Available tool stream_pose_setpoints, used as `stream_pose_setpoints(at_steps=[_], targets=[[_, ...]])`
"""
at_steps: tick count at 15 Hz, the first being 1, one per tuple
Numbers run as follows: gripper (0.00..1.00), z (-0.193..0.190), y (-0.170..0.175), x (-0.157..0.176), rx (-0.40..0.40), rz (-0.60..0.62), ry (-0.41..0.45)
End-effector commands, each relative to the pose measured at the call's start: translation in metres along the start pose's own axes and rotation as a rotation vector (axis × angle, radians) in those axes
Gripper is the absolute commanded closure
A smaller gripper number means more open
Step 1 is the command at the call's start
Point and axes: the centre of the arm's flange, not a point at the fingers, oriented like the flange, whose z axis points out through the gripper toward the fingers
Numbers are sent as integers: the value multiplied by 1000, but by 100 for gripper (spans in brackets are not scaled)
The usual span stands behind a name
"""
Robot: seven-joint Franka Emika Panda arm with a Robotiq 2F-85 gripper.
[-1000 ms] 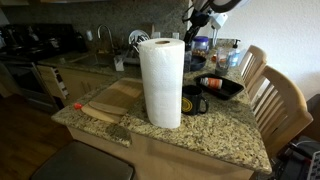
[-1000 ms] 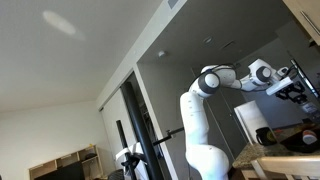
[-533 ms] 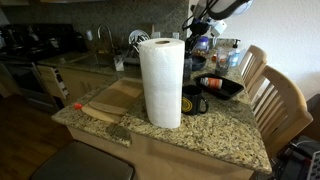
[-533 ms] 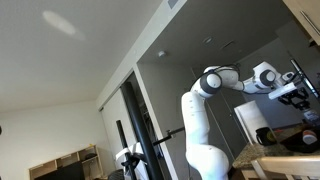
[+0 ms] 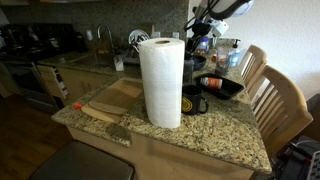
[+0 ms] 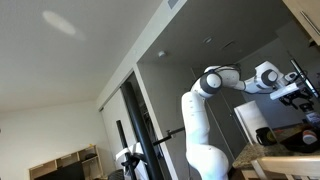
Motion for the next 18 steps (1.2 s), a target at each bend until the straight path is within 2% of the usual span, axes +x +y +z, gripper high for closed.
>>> stream_pose_setpoints(at_steps=[1,4,6,7,9,13,14,15,18], targets=[[0,4,6,-5,9,9,10],[0,4,9,-4,-27,1,31],[0,4,20,1,-160,-44,94],[0,-67,-16,-27,-205,-52,133],[0,-91,-15,-26,-297,-53,221],[0,-184,-39,-48,-467,-91,411],[0,-209,-44,-56,-468,-90,421],[0,-231,-46,-69,-430,-107,420],[0,-293,-54,-104,-245,-170,375]])
